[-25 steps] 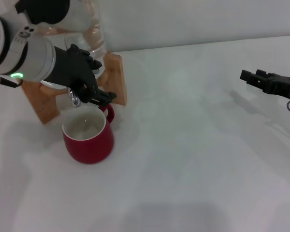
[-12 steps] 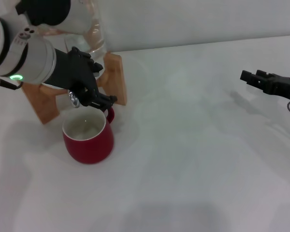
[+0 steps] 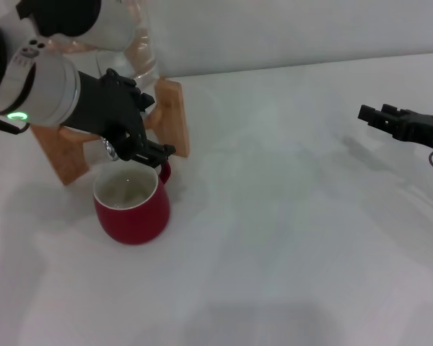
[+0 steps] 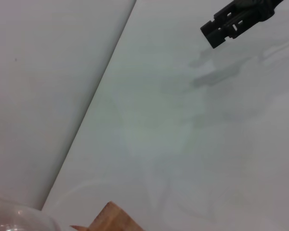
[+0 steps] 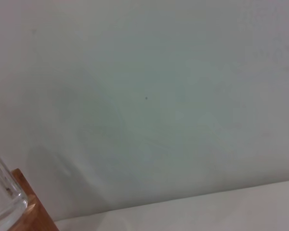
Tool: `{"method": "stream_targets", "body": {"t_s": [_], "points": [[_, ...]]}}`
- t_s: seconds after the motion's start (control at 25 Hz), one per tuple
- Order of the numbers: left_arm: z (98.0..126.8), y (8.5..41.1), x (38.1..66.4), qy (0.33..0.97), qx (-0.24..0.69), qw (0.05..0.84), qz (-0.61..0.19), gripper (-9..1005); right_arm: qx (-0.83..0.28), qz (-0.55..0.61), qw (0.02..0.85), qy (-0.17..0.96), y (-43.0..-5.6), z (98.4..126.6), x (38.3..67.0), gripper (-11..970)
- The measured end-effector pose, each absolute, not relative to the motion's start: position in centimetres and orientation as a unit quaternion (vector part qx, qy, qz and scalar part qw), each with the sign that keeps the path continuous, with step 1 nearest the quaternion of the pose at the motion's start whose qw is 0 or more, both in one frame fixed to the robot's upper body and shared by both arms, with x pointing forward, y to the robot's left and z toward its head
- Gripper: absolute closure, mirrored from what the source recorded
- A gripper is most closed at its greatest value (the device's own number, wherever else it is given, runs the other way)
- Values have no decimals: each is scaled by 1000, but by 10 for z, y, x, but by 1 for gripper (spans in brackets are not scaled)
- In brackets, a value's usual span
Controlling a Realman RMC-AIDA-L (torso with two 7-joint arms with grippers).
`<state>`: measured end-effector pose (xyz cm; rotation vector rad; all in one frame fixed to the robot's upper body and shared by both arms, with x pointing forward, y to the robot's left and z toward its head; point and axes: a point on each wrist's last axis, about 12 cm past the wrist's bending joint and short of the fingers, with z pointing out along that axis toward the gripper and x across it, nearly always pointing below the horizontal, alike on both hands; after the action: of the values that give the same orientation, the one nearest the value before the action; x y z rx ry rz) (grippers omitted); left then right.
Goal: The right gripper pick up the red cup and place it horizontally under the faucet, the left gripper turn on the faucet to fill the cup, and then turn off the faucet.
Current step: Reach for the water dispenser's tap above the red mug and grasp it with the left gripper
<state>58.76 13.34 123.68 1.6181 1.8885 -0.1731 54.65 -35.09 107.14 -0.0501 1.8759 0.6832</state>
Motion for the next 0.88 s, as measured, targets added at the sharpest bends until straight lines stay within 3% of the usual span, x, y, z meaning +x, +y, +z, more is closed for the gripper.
{"method": "stream_targets", "body": {"t_s": [0.88], "points": [[1238, 134, 589, 724, 608, 319, -62, 197, -17, 287, 538, 792, -353, 1069, 544, 364]]}}
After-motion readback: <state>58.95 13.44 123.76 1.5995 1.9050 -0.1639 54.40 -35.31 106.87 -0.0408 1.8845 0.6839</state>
